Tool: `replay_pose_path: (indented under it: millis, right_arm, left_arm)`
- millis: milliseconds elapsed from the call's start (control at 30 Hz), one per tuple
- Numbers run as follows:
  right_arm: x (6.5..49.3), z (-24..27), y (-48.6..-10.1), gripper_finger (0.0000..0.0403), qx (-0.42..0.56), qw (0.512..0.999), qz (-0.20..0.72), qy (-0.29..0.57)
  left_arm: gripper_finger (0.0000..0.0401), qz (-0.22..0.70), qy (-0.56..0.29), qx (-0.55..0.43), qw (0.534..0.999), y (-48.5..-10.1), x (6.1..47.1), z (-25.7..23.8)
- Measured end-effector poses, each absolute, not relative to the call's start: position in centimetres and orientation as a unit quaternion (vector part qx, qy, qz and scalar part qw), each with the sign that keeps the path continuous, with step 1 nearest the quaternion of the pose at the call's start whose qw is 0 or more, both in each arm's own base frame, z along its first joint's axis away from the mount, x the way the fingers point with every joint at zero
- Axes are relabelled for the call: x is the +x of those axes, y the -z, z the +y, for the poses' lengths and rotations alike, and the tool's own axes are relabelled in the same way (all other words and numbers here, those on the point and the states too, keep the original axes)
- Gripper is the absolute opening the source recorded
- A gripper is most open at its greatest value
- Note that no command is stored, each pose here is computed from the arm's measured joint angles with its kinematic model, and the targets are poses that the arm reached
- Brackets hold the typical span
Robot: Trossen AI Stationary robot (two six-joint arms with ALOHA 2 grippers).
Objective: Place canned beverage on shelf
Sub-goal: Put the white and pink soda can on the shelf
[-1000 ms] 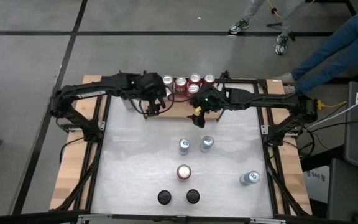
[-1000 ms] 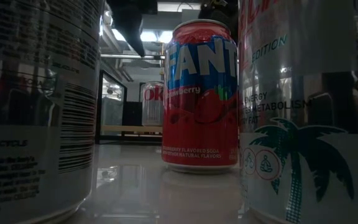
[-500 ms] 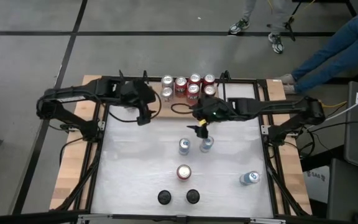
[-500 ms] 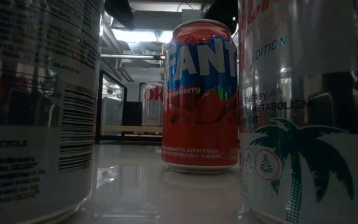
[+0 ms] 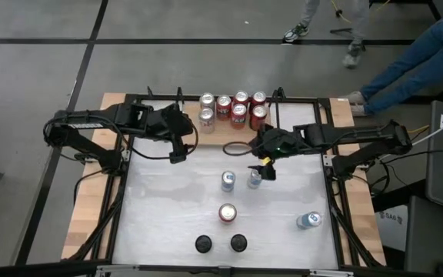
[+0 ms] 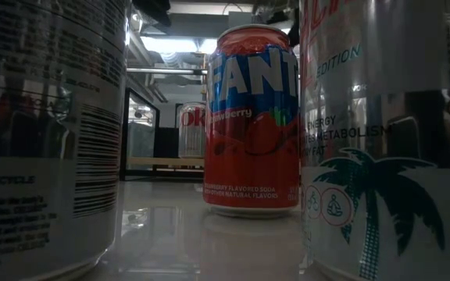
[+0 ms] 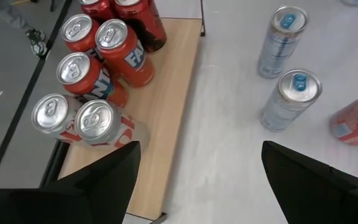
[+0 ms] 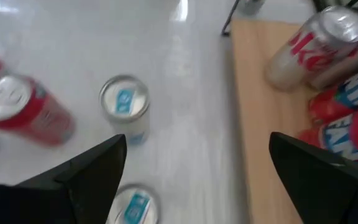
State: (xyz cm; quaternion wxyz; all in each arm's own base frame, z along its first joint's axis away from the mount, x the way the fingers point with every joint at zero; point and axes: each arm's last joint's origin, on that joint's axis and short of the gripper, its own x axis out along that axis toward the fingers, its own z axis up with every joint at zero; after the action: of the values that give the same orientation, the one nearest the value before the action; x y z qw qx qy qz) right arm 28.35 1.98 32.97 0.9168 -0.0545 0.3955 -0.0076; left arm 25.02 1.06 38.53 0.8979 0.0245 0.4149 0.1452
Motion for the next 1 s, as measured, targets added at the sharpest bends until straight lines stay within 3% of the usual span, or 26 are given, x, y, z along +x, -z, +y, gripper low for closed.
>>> replay_pose_path:
  millis: [333,1000]
  right_arm:
    - [27.2,2.1,-32.0,0.0383,-0.032,0.884,0.465,-0.039]
    - [27.1,2.3,-31.9,0.0383,-0.014,0.879,0.471,-0.069]
  left_arm:
    - [0.0326,0.414,-0.148,0.021,0.898,-38.5,25.0,1.1]
    - [0.0326,0.412,-0.152,0.01,0.898,-38.5,25.0,1.1]
